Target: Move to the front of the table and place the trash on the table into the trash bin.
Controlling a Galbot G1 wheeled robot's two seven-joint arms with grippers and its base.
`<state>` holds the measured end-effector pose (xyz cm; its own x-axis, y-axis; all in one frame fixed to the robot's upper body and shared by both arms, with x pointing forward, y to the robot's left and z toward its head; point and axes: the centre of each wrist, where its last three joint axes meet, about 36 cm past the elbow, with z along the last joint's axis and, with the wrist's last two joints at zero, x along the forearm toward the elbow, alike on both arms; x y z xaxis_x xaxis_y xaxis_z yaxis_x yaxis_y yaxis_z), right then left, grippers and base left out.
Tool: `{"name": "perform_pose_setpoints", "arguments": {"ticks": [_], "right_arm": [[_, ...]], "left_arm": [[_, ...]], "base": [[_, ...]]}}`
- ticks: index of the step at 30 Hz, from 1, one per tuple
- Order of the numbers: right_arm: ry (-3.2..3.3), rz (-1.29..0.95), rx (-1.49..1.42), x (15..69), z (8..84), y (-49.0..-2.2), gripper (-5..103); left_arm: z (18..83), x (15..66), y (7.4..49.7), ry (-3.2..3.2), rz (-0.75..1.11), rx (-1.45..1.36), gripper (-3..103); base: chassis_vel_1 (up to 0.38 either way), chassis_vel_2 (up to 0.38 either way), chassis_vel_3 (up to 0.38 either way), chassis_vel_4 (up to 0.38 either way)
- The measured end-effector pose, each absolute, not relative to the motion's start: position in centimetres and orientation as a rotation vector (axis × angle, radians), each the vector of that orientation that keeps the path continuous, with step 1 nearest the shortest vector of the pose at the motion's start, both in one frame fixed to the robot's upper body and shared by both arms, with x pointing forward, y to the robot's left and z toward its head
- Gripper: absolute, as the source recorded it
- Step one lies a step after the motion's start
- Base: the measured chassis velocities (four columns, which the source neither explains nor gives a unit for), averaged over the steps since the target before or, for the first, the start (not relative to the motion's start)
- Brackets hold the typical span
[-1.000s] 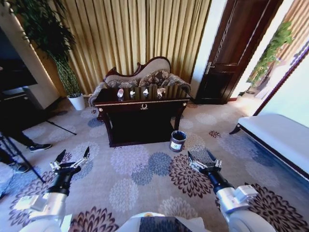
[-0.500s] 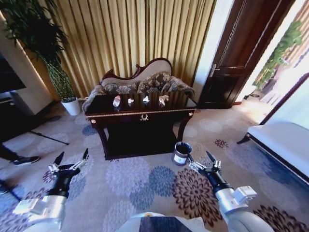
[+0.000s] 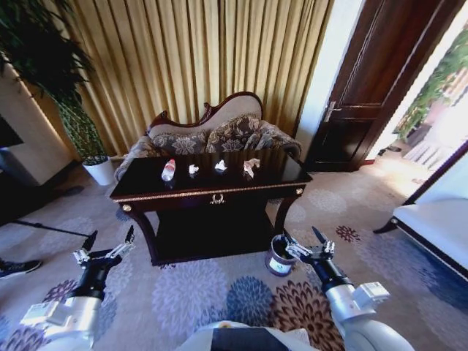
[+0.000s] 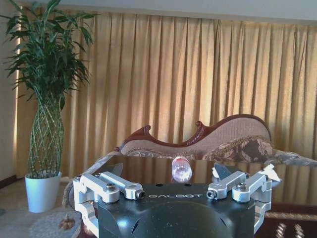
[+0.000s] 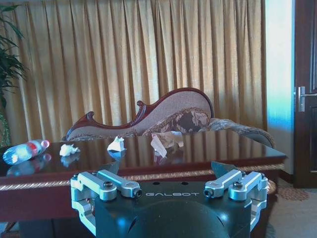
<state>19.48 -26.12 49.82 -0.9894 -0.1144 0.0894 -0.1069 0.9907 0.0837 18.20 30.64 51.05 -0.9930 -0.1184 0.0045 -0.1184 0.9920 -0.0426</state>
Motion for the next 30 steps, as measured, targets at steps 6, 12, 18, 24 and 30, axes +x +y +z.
{"name": "perform_pose_setpoints", "arguments": {"ticks": [6,12,18,24,30], "right_arm": [[-3.044,-0.113,0.170,19.48,49.82,-26.12,100],[-3.051,-0.109,0.166,19.43,49.78,-26.05,100],[-3.085,-0.119,0.174,19.57,49.83,-26.00,100],[-3.087,-0.135,0.179,19.56,49.78,-25.81,100],[-3.087,-0.142,0.177,19.53,49.75,-25.73,100]], "left_arm": [[50.90,18.22,30.35,-3.130,0.078,0.201,100],[50.88,18.22,30.29,-3.133,0.077,0.208,100],[50.82,18.33,30.08,-3.124,0.115,0.250,100],[50.82,18.35,30.09,-3.124,0.131,0.268,100],[50.78,18.30,30.04,-3.124,0.144,0.281,100]], "base": [[-0.246,0.275,0.256,-0.294],[-0.210,0.220,0.236,-0.206],[-0.185,0.161,0.189,-0.182],[-0.019,0.033,0.036,-0.023],[0.012,-0.019,-0.020,0.030]]}}
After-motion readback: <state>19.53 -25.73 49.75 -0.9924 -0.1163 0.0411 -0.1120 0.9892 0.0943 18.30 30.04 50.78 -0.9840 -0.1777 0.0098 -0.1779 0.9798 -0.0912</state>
